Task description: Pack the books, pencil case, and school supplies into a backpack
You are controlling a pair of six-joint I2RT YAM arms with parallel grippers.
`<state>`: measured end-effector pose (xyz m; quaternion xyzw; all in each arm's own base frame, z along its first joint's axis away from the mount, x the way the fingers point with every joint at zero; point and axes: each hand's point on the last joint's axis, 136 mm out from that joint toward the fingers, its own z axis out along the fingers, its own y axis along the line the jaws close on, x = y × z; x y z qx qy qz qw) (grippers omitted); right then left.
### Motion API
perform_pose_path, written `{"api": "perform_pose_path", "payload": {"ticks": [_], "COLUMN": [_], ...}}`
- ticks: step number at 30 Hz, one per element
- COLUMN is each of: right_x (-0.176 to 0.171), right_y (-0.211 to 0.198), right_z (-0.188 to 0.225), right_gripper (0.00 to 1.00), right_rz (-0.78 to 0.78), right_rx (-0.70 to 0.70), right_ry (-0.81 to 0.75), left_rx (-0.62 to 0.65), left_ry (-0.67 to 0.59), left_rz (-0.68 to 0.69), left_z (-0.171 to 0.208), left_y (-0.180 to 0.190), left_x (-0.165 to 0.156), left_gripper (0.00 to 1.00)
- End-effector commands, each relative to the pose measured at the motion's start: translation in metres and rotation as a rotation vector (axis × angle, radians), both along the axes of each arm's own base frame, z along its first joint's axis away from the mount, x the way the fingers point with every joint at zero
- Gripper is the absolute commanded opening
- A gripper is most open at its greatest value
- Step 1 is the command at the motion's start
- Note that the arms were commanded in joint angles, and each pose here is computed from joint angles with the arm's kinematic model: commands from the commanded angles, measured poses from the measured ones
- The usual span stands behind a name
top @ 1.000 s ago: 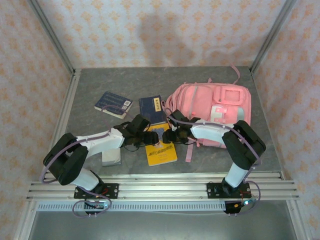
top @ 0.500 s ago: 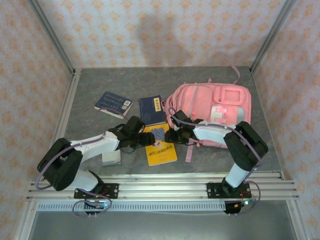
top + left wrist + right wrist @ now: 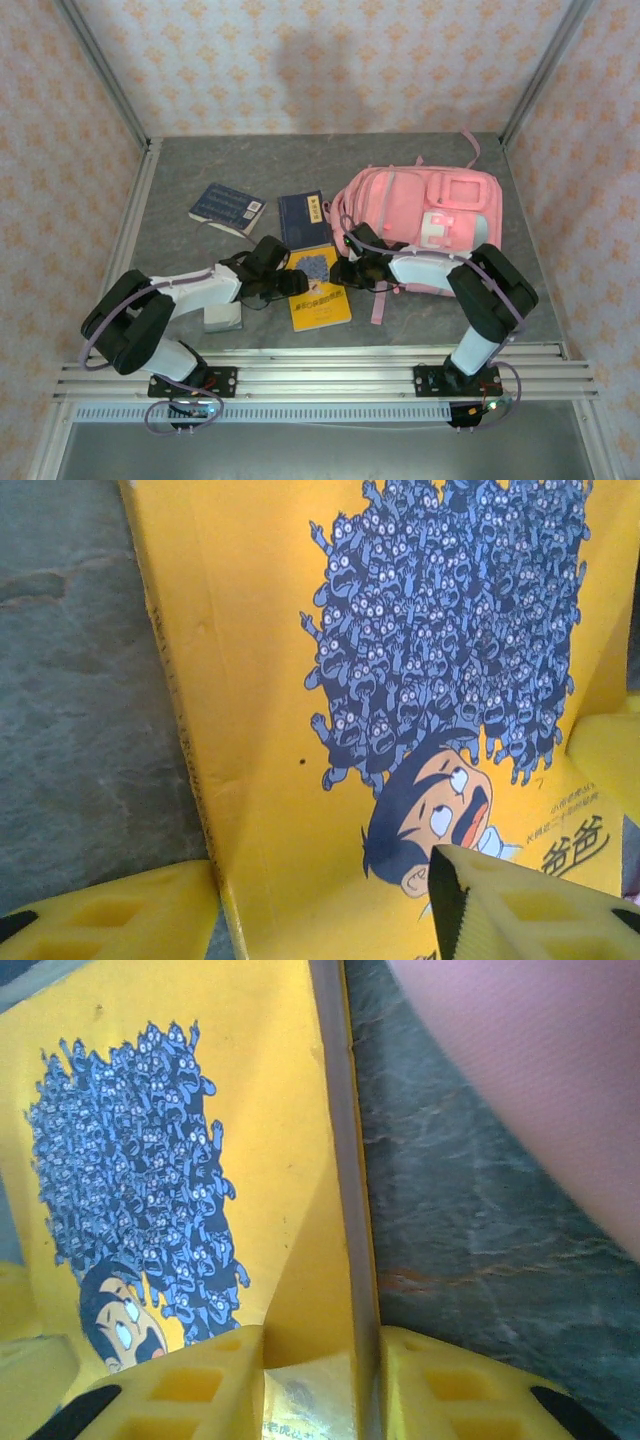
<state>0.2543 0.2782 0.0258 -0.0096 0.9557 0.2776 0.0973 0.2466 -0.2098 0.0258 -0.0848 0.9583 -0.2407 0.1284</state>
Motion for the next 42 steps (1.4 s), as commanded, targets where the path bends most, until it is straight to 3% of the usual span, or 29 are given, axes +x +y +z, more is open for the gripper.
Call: {"api": "perform_pose_path", "payload": {"ticks": [1,11,17,29,32,39,42], "right_x": [-0.029,-0.036,-0.028,-0.046,-0.043,-0.037,-0.034], "right_y": [0.034,0.056,0.039,0.045,0.046,0.03,0.02], "right_z": [-0.007,0.018,0.042,0.072,0.071,0.04,0.037], "right_gripper": [0.31,0.37,0.37,0.32,0.27,0.15,0.05], "right_rz": [0.1,0.157,0.142,0.208,0.192,0.163,0.144], "right_rx": [0.165,0.32,0.303,0.435,0.436,0.252,0.204], "right_ry": [0.107,0.145,0.088,0.107,0.104,0.116,0.1], "left_rx": [-0.021,-0.02,0.009,0.016,0.019,0.034,0.056], "left_ry": [-0.015,0.005,0.001,0.008,0.01,-0.004,-0.022], "left_rz": [-0.022,-0.034,-0.046,-0.063,-0.063,-0.056,-0.037], "left_z": [-0.004,-0.015,-0.016,-0.018,-0.019,-0.009,0.002], "left_y": [-0.005,-0.005,0.0,0.0,0.0,0.005,0.014], "left_x": [0.003,-0.002,-0.003,-0.005,-0.006,-0.006,-0.005], "left_gripper": [0.56,0.4,0.39,0.39,0.38,0.39,0.46]}}
